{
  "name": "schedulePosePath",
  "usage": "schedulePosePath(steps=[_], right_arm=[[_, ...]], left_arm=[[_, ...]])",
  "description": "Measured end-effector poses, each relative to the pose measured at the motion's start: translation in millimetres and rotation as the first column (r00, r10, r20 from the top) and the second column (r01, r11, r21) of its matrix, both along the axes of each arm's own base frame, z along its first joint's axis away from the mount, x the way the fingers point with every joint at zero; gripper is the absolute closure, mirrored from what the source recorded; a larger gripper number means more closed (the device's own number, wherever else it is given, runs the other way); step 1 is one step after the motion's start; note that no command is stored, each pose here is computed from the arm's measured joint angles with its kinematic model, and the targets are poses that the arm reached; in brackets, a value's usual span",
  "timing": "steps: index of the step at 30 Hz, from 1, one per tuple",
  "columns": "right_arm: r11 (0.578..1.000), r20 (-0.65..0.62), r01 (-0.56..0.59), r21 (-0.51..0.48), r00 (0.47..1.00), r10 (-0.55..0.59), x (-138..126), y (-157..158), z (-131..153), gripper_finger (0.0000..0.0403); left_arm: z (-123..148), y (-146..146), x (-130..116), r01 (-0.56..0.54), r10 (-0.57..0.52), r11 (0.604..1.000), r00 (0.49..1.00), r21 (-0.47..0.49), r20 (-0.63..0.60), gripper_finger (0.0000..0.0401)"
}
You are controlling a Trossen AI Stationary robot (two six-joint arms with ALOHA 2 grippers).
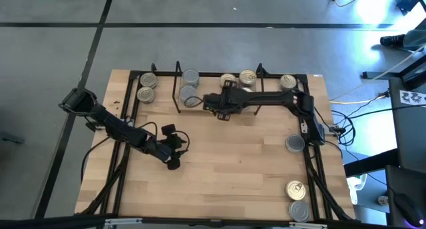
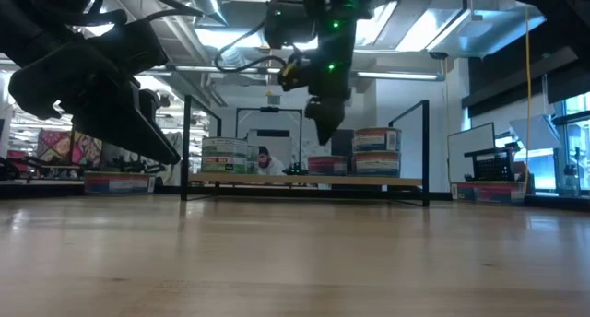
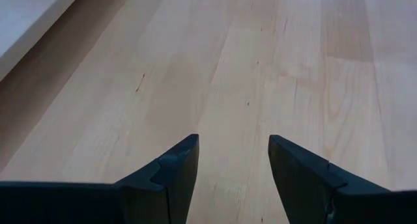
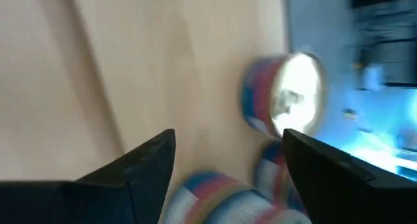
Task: Stack canned seafood by type on shelf
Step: Adjust the bottom-right stacked blue pink tuna cans on the shelf
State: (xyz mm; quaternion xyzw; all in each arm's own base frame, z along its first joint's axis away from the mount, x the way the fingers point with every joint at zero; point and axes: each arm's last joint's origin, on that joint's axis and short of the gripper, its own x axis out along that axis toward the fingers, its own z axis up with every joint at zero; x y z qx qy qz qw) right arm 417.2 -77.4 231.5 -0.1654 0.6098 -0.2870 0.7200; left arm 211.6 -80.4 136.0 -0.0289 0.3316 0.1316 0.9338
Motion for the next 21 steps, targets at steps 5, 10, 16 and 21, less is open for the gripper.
schedulePosePath(steps=[5,10,16,21], right_arm=[[0.996,-0.069,0.021,-0.088,0.997,-0.027,-3,4,-20,0.0121],[0.991,-0.07,0.069,-0.114,0.995,-0.077,-7,-4,-34,0.0121],[0.983,-0.099,0.096,-0.153,0.989,-0.112,-13,-14,-45,0.0121],[0.984,-0.132,0.098,-0.152,0.984,-0.118,-17,-16,-47,0.0121]], left_arm=[[0,0,0,0.0,0.0,1.0,1.0,-0.002,0.003,0.0217],[2,-1,1,0.006,-0.006,1.0,1.0,-0.001,0.016,0.0217],[2,-1,1,0.006,-0.006,1.0,1.0,-0.002,0.017,0.0217],[2,-1,1,0.006,-0.006,1.0,1.0,-0.002,0.017,0.0217]])
